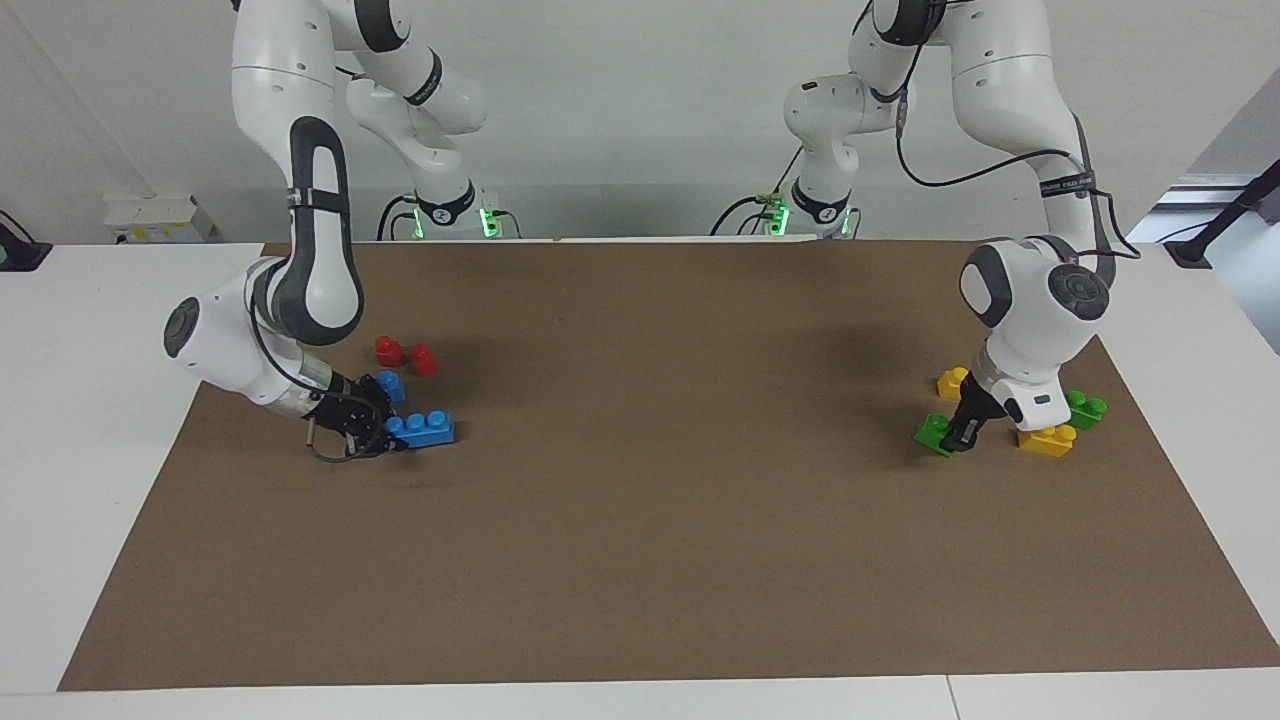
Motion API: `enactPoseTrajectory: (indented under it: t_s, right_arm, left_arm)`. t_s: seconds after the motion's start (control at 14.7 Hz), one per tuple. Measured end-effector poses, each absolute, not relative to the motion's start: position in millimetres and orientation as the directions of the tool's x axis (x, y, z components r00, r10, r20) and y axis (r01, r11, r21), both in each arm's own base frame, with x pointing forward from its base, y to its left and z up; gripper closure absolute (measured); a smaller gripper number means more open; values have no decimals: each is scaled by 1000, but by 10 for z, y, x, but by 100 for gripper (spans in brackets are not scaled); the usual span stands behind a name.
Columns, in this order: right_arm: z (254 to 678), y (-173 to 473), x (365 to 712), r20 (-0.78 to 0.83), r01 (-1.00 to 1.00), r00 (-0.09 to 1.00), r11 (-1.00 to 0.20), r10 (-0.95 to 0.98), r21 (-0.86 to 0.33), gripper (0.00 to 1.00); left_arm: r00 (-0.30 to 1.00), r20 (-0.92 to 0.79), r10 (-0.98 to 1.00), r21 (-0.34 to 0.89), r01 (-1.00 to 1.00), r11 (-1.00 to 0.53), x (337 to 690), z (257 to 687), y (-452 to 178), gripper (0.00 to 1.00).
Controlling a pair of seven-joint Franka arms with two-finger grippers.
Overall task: Remove green block with left arm and hold with right
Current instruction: 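Set the green brick down while the right gripper sets the blue brick down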
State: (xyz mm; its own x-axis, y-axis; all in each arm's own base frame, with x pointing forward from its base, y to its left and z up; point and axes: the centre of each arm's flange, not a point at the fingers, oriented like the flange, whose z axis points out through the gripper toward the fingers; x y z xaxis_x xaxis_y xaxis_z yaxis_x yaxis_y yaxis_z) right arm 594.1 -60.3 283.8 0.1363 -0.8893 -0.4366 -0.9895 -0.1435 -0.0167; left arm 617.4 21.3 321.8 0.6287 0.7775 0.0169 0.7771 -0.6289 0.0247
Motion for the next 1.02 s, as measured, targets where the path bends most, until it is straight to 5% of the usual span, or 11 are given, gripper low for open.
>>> enactPoseTrajectory:
  t_s: [0.27, 0.61, 0.75, 1.02]
  right_arm:
    - [2814, -610, 5933, -430, -990, 134, -138, -893, -22, 66]
    - [2814, -600, 5934, -430, -990, 135, -139, -893, -23, 65]
    - [2815, -576, 5938, -431, -989, 139, -143, -892, -23, 52]
    - [2878, -566, 5975, -429, -989, 148, -147, -891, -36, 11]
  left_arm:
    - [682, 56, 729, -2, 730, -683, 6187, 3204, 211, 65]
    - [746, 60, 663, -8, 664, -747, 6197, 3207, 210, 16]
    - [751, 68, 657, -4, 658, -753, 6226, 3254, 204, 0]
    - [795, 49, 605, -32, 606, -794, 6309, 3497, 179, 0]
